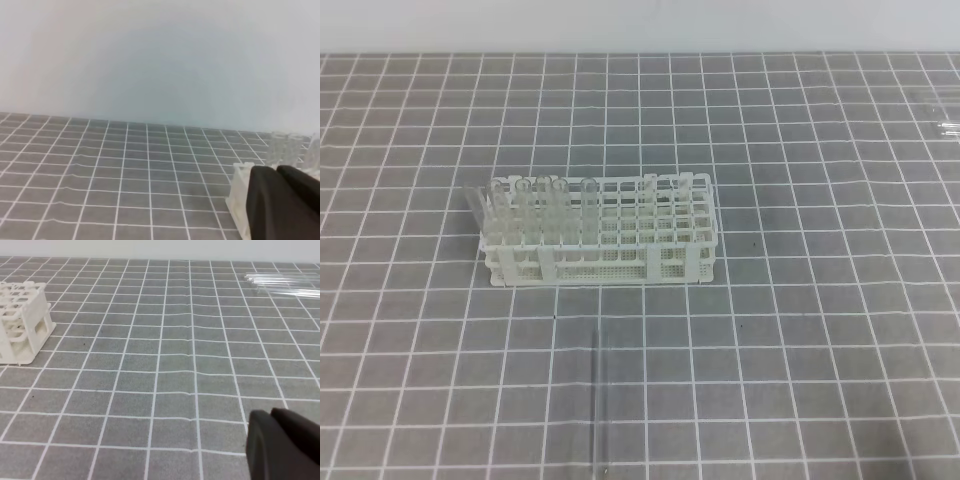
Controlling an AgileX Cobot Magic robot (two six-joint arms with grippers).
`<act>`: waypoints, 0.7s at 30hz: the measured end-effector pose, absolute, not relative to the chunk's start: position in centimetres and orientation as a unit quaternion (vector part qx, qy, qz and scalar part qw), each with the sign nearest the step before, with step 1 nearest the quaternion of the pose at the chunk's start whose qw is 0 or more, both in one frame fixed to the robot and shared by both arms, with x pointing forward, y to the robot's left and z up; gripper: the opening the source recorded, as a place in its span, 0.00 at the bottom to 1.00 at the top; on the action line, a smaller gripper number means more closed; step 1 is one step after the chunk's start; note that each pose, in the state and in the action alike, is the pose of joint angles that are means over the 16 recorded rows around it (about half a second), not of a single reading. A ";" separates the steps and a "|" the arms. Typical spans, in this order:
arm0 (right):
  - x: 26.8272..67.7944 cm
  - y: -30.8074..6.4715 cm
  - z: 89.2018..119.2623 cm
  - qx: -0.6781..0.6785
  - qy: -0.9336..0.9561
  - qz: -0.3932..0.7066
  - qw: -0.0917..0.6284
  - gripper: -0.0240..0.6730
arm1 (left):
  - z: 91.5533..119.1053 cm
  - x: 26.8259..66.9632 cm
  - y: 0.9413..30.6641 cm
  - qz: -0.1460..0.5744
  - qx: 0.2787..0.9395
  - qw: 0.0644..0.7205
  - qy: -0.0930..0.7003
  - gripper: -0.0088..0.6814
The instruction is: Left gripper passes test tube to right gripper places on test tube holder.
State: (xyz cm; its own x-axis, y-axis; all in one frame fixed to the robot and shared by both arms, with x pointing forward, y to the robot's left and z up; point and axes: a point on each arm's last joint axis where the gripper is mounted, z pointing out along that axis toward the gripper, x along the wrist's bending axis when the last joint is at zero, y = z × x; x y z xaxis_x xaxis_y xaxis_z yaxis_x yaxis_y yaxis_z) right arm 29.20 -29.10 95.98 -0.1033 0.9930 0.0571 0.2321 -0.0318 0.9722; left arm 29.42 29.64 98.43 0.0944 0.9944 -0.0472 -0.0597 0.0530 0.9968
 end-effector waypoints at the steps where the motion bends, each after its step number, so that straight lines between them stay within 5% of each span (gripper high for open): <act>1: 29.2 -29.1 96.0 0.538 0.570 0.476 0.399 0.03 | 98.5 29.4 29.6 0.476 0.489 0.556 0.474 0.01; 21: 29.3 -28.8 96.7 0.553 0.520 0.533 0.373 0.03 | 99.2 29.3 29.6 0.415 0.405 0.637 0.508 0.01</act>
State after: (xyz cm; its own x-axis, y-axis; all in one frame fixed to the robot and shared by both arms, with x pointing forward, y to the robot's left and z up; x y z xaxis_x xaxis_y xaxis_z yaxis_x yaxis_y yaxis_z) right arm 29.30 -28.84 96.68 -0.1103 0.9733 0.2014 0.1770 -0.1802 0.9676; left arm 29.28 29.62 99.17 0.1384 0.9403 -0.3111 -0.1166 0.3274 0.9377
